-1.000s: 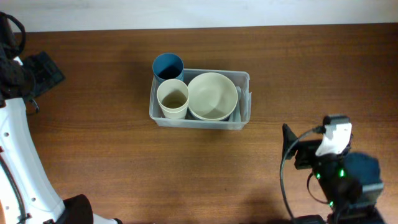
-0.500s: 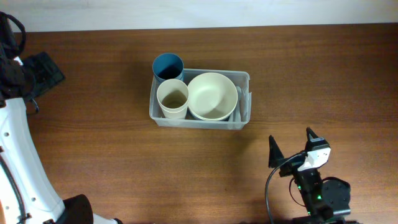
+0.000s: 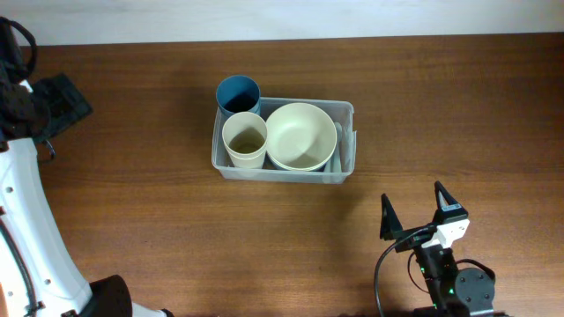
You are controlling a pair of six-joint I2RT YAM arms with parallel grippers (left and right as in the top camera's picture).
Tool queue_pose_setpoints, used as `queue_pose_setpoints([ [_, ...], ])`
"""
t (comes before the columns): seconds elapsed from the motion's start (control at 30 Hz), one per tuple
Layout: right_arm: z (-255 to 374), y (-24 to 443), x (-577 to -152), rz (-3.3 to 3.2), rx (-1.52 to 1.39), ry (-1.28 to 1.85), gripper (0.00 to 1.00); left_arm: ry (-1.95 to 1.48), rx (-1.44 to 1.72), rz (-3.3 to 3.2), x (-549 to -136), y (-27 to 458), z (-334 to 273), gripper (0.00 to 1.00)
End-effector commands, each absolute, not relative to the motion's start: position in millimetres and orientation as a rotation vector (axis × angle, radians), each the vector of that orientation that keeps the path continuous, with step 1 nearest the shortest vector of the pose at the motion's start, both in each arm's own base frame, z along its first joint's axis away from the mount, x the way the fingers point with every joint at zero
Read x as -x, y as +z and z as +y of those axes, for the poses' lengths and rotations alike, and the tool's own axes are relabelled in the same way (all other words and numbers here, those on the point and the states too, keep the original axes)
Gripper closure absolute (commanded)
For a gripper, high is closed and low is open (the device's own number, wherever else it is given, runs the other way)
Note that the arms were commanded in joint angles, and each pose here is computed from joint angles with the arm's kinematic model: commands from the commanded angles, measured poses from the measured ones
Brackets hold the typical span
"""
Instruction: Pack container
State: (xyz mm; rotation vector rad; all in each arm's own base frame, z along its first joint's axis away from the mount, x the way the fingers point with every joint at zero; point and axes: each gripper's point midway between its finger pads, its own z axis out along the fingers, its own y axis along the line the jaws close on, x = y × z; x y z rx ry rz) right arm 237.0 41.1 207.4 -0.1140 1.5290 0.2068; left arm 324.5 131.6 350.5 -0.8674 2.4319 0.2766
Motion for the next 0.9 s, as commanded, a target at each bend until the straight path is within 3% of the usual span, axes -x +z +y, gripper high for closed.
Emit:
queue_pose_setpoints([
  [0.0, 35, 197, -241, 1.522, 0.108, 0.177, 0.01, 0.271, 0.883, 2.434, -325, 348, 132, 0.00],
  [0.33, 34, 158, -243, 1.630, 0.181, 0.101, 0.01, 0.270, 0.883, 2.434, -325, 348, 132, 0.01],
  [0.87, 34, 159, -244, 1.628, 0.180, 0.101, 0.01, 0.271, 0.883, 2.434, -325, 348, 132, 0.00],
])
